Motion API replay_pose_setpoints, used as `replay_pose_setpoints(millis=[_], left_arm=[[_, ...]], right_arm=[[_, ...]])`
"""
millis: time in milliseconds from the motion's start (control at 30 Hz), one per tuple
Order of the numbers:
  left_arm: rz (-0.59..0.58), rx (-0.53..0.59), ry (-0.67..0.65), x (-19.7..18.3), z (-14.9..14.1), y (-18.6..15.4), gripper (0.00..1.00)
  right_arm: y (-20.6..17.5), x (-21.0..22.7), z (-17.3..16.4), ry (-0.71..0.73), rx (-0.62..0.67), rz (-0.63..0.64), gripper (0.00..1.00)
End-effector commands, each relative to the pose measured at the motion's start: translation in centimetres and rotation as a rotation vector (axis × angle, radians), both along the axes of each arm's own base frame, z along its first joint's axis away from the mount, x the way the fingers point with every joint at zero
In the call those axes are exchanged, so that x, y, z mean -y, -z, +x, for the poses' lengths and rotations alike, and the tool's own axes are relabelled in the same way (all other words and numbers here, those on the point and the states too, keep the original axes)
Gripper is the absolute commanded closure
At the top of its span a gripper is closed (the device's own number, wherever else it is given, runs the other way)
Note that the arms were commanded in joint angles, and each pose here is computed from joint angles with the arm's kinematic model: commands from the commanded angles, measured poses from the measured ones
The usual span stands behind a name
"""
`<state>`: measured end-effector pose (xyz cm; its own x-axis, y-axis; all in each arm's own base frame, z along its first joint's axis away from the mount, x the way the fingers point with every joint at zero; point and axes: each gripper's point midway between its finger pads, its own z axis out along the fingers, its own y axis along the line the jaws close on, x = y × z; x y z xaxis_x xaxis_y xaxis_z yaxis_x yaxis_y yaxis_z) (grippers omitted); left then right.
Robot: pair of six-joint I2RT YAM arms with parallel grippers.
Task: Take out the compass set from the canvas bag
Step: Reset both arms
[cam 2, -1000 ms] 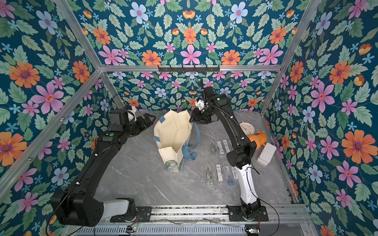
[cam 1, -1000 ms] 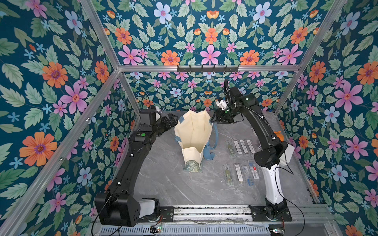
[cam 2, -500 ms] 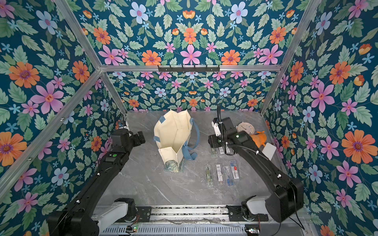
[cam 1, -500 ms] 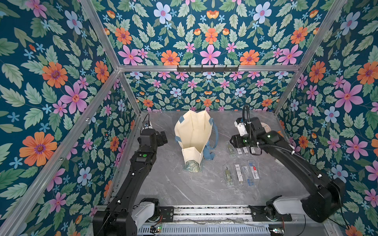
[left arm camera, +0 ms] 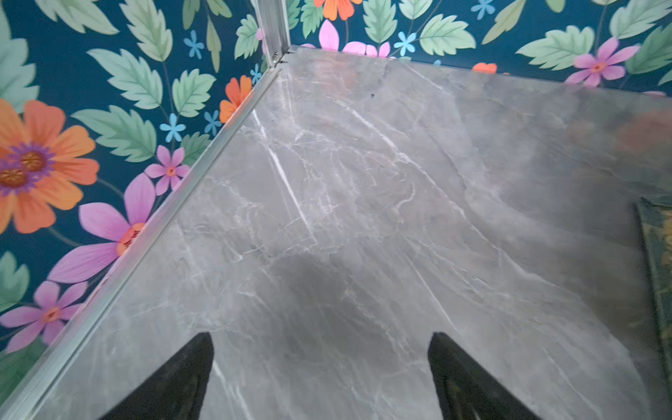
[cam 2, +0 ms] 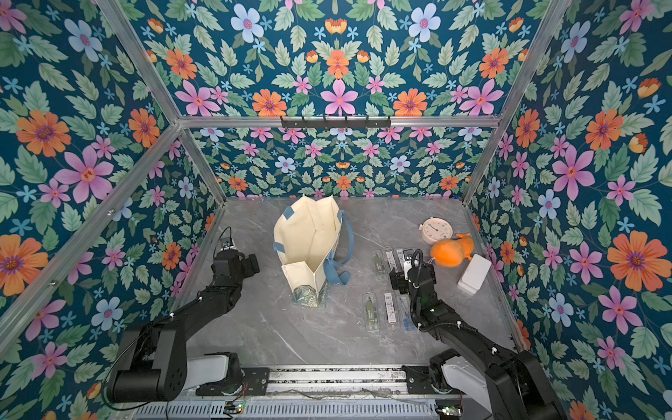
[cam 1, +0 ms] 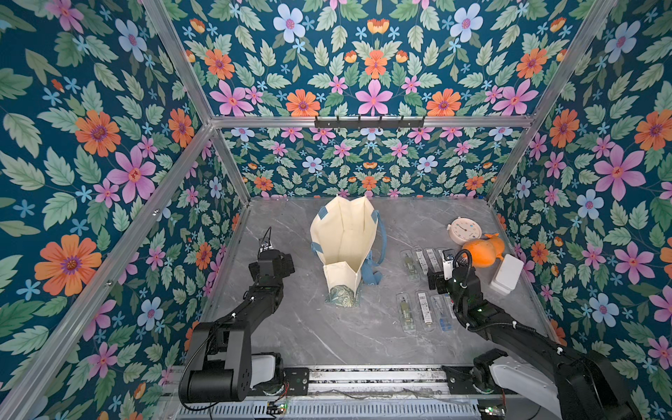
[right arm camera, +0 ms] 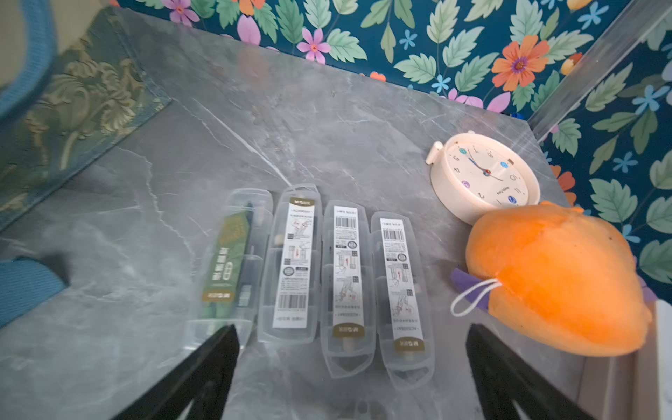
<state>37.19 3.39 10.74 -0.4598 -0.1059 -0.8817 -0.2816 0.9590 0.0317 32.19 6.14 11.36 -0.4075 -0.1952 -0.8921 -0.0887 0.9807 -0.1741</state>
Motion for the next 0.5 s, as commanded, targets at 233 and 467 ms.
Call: replay_pose_setpoints(millis=[233, 467], left_arm=[[0.039, 0.25, 0.122, 1.0, 2.1, -1.7, 0.06], [0.027, 0.325, 0.083, 0.0, 1.1, -0.5, 0.01]], right_arm=[[-1.4, 2.0, 3.2, -0.004, 0.217, 0.035, 0.01], [0.4, 4.6, 3.7, -0.013, 0.163, 0.238, 0.01]])
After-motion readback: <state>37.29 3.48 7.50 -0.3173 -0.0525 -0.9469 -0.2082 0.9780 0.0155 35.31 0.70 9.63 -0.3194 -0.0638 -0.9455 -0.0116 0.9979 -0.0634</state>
